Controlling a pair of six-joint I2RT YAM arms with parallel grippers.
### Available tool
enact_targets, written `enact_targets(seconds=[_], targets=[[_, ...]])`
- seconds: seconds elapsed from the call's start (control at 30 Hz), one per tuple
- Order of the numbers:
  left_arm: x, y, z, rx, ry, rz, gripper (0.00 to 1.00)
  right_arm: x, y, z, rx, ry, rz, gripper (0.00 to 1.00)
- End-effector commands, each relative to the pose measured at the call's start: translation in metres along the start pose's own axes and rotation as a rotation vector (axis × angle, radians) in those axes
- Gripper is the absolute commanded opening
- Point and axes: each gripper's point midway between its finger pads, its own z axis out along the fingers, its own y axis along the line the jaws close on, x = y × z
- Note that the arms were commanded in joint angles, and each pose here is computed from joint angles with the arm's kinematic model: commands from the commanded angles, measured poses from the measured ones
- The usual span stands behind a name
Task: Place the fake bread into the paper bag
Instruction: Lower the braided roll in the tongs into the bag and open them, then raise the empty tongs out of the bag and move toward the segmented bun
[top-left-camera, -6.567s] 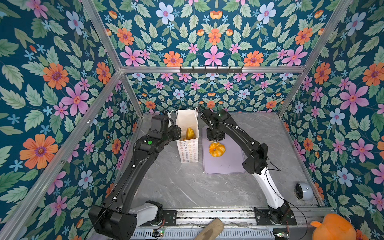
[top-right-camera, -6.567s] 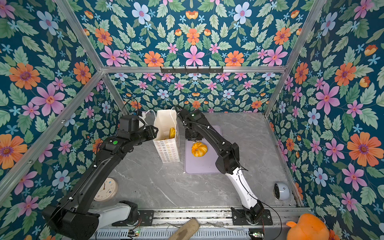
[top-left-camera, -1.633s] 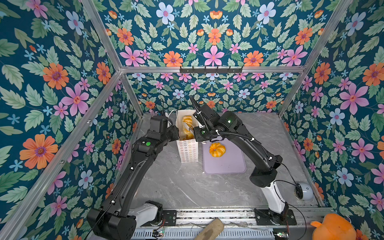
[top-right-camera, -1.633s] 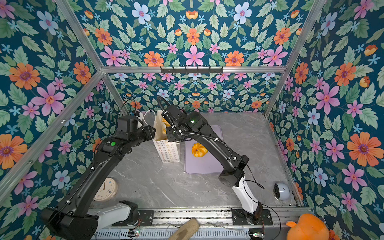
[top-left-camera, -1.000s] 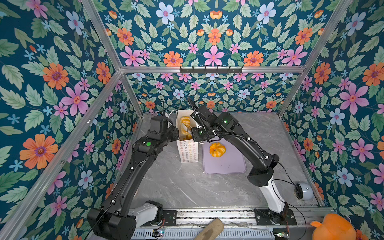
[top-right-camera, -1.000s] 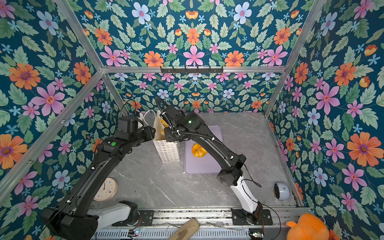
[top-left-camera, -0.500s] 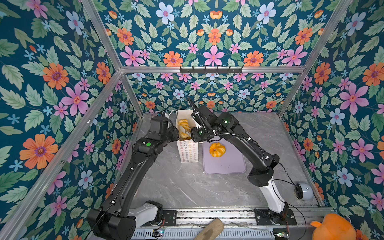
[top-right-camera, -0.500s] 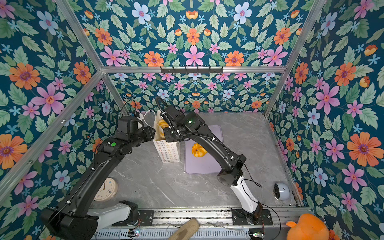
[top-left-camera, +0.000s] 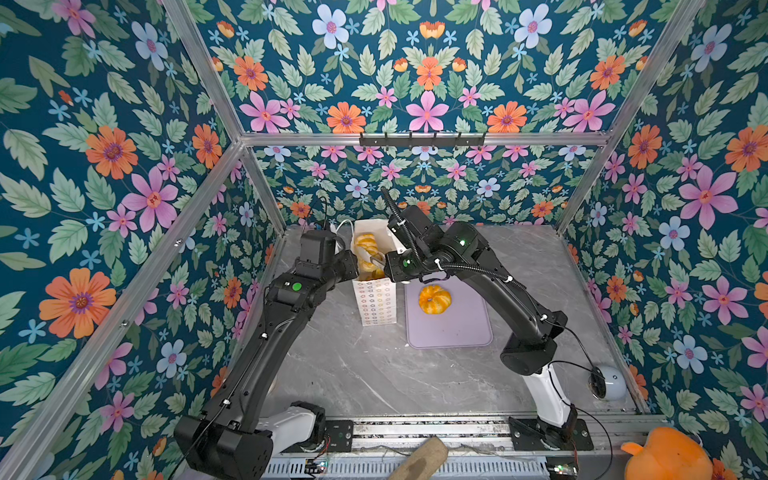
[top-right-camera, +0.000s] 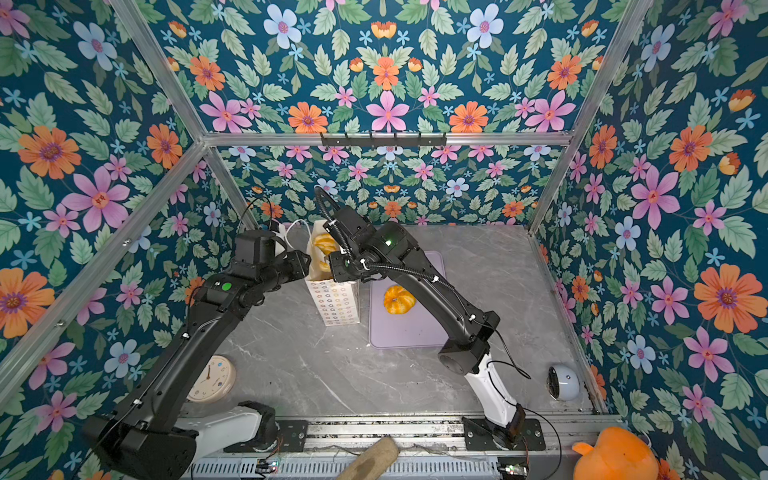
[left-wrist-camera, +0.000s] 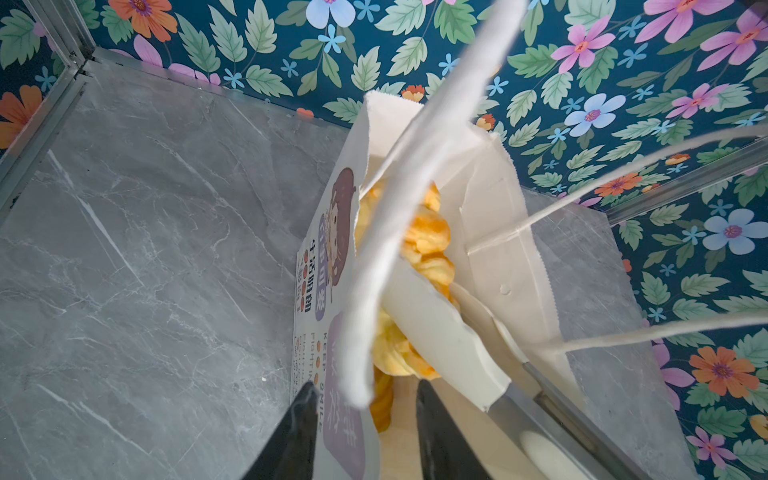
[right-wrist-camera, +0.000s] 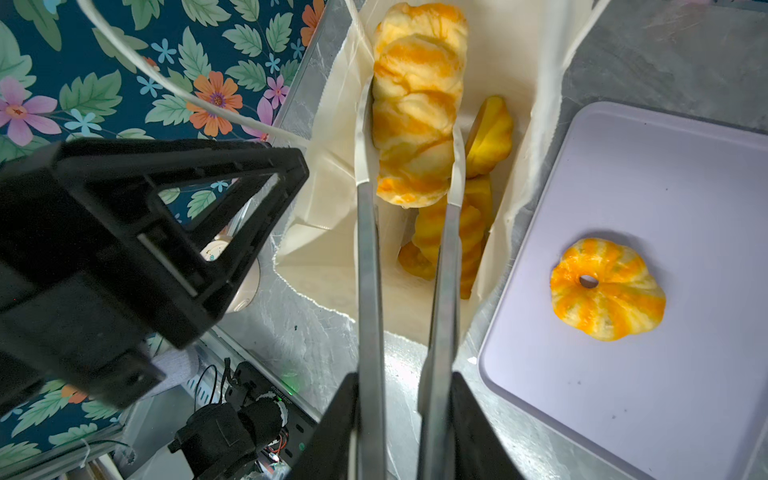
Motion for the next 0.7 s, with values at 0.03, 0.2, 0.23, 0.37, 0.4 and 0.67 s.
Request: enact_targets(seconds=[0.03, 0.2, 0.23, 0.37, 0.4, 0.67], targets=[[-0.002, -0.004, -0.004, 0.025, -0.012, -0.005, 0.41, -0.002, 0.000, -0.006, -0.004, -0.010, -0.015, 0.34], [-0.004, -0.004, -0.004, 0.024, -0.014, -0.005, 0.41, -0.002, 0.000, -0.006, -0.001, -0.013, -0.024, 0.37], [-0.004, -0.005, -0.004, 0.024, -0.014, -0.005, 0.41, -0.002, 0.000, -0.007, -0.001, -0.015, -0.025, 0.37], [-0.006, -0.006, -0.004, 0.026, -0.017, -0.005, 0.41, -0.002, -0.002, -0.007, 0.011, -0.014, -0.031, 0.38], [-0.006, -0.005, -0.003, 0.025, -0.015, -0.005, 0.40, -0.002, -0.003, -0.008, 0.015, -0.014, -0.032, 0.38], [-0.003, -0.004, 0.001, 0.022, -0.006, -0.004, 0.40, -0.005, -0.002, -0.023, 0.002, -0.037, -0.036, 0.38]])
